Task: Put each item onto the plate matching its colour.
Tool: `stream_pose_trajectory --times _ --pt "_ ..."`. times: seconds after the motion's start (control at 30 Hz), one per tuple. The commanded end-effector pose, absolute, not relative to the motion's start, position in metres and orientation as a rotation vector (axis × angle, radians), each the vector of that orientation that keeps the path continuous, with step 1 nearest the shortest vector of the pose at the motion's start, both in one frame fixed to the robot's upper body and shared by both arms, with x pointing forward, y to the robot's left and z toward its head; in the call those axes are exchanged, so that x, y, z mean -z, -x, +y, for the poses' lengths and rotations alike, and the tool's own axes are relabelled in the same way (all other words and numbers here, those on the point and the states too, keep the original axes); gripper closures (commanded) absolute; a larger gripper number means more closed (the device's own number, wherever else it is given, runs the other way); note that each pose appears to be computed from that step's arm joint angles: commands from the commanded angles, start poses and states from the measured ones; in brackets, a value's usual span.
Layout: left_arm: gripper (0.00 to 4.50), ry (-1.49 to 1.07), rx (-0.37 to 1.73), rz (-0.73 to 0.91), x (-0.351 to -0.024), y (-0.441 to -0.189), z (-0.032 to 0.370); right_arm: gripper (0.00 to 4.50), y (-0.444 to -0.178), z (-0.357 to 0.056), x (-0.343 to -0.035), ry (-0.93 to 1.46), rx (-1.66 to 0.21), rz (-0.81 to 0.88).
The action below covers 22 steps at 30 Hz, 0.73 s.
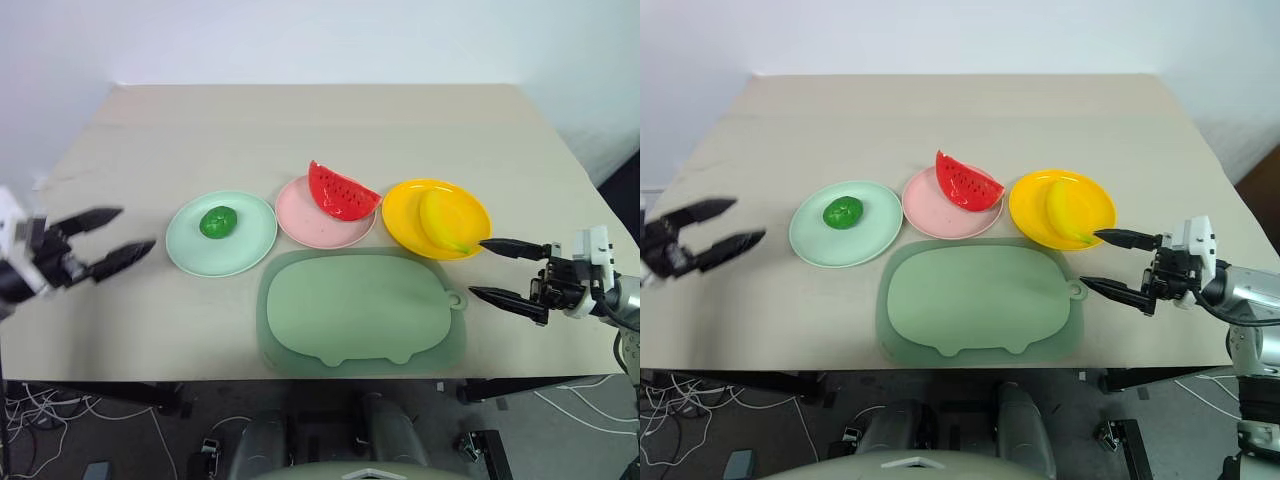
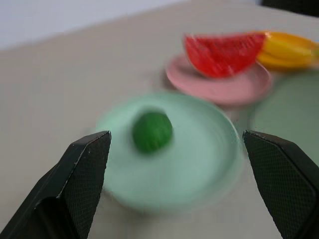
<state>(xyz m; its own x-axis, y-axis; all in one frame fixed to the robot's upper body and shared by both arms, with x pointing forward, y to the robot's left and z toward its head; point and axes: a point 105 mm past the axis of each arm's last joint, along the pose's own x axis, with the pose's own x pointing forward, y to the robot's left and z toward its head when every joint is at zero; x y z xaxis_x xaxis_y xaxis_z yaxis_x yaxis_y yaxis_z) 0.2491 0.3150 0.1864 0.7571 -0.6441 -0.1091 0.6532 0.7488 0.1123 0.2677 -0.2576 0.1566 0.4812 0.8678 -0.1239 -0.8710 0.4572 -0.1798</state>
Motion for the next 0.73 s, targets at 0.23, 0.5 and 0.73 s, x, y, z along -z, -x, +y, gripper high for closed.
stream_pose_trajectory --times 0.23,0.5,0.73 --pt "0.04 -0.267 0.641 -0.013 -0.183 -0.215 0.359 0.0 -0.258 -0.281 -0.171 0.283 -1.019 -0.01" --pt "0.04 -0.257 0.492 -0.039 -0.168 -0.192 0.39 0.0 -0.247 -0.314 -0.166 0.282 -0.912 0.037" --pt "0.04 -0.244 0.489 -0.07 -0.168 -0.204 0.387 0.0 -0.239 -0.315 -0.157 0.267 -0.878 0.038"
